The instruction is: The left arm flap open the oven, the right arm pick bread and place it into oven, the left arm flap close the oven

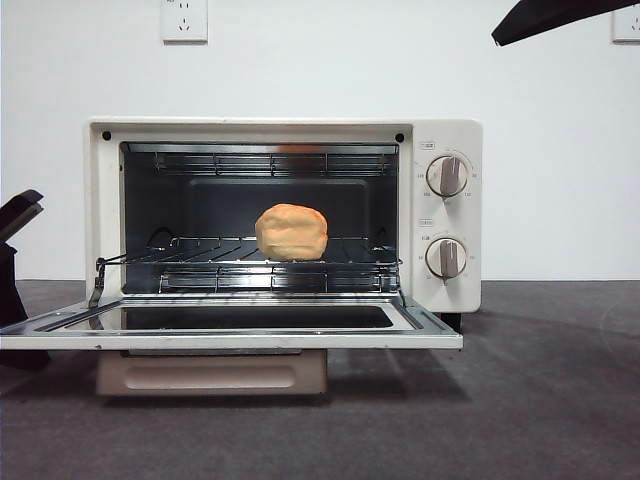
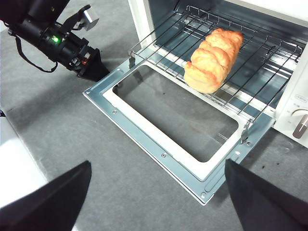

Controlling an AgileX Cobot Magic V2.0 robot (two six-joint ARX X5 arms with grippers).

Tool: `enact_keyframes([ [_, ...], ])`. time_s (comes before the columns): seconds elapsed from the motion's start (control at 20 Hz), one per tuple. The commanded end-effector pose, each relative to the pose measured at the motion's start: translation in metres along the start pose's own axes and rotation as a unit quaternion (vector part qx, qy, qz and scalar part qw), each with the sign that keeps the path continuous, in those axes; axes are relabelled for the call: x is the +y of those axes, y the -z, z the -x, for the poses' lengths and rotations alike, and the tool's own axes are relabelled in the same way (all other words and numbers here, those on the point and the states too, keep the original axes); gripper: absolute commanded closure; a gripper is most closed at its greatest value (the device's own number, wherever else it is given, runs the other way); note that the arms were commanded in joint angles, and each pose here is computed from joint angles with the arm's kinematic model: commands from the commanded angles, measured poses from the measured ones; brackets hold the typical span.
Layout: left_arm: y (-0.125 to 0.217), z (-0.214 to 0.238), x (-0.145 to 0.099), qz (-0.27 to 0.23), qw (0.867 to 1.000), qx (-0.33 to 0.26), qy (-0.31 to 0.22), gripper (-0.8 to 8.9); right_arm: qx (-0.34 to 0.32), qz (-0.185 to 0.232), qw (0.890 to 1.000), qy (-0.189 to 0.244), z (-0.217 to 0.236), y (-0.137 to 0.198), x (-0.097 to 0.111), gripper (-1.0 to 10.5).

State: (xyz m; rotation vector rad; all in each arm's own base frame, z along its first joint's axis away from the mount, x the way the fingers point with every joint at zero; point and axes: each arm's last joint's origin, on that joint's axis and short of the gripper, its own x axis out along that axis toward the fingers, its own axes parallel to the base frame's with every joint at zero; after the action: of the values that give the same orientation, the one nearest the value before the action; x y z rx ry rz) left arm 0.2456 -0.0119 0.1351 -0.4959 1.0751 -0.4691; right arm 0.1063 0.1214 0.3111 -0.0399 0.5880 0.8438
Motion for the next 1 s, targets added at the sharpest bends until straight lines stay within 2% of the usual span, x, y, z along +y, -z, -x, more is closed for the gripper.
enact_keyframes([
  [0.05,-0.003,-0.002,0.0,-0.01,1.0,-0.003,0.027,7.99,-0.005,0.007,1.0,-0.005,0.0,-0.003,0.002,5.1],
  [0.5,-0.012,0.003,-0.002,0.01,0.992,-0.022,0.128,7.99,-0.005,0.007,1.0,-0.005,0.0,-0.003,0.002,5.1],
  [1.0,-0.034,0.013,-0.004,0.016,0.982,-0.099,0.159,7.99,-0.004,0.005,1.0,-0.005,0.0,-0.003,0.002,5.1],
])
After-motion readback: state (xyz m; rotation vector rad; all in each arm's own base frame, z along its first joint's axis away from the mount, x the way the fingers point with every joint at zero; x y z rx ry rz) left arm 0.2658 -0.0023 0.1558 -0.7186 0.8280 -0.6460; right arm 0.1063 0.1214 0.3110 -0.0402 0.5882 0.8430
